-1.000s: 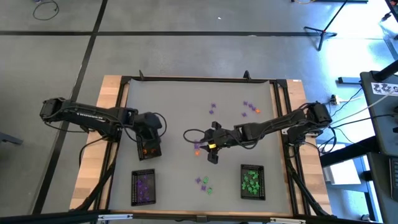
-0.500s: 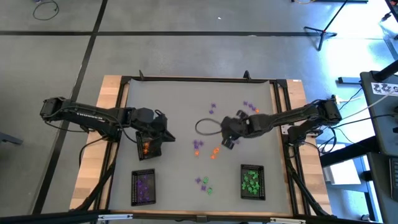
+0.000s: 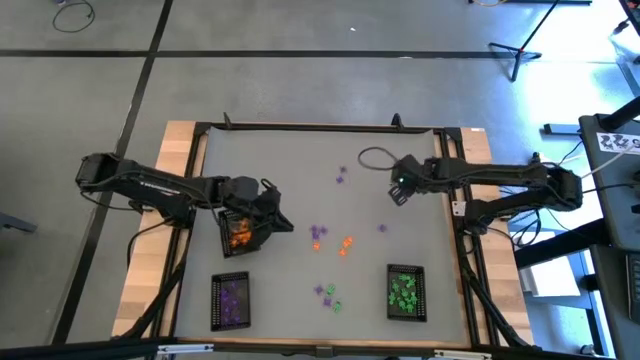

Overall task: Sort Halloween decoration
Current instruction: Put the orange spider toy into the top black basket

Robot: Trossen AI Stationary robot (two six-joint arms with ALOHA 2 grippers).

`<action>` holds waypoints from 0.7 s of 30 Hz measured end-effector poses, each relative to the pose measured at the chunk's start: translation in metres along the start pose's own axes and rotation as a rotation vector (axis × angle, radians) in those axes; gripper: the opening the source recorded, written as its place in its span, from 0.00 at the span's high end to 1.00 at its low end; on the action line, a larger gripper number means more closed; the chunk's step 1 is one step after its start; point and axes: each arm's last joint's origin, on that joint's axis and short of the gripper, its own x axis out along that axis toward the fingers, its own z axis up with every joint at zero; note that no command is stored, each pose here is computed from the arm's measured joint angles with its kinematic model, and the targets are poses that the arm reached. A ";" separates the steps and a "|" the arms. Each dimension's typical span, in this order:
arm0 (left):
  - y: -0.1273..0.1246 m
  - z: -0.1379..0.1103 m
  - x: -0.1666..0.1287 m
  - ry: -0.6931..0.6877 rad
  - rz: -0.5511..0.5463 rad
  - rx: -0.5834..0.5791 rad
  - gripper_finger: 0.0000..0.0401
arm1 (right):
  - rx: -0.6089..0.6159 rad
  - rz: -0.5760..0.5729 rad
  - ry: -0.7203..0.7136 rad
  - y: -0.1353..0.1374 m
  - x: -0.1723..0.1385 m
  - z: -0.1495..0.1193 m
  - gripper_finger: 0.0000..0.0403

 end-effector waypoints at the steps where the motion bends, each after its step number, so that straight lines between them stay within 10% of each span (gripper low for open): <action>1: 0.000 0.001 0.003 -0.007 -0.013 -0.004 0.90 | 0.028 0.001 0.025 -0.005 0.007 -0.003 0.64; 21: 0.003 0.008 0.013 -0.059 -0.111 -0.037 0.83 | 0.265 -0.074 0.040 -0.049 0.051 -0.002 0.64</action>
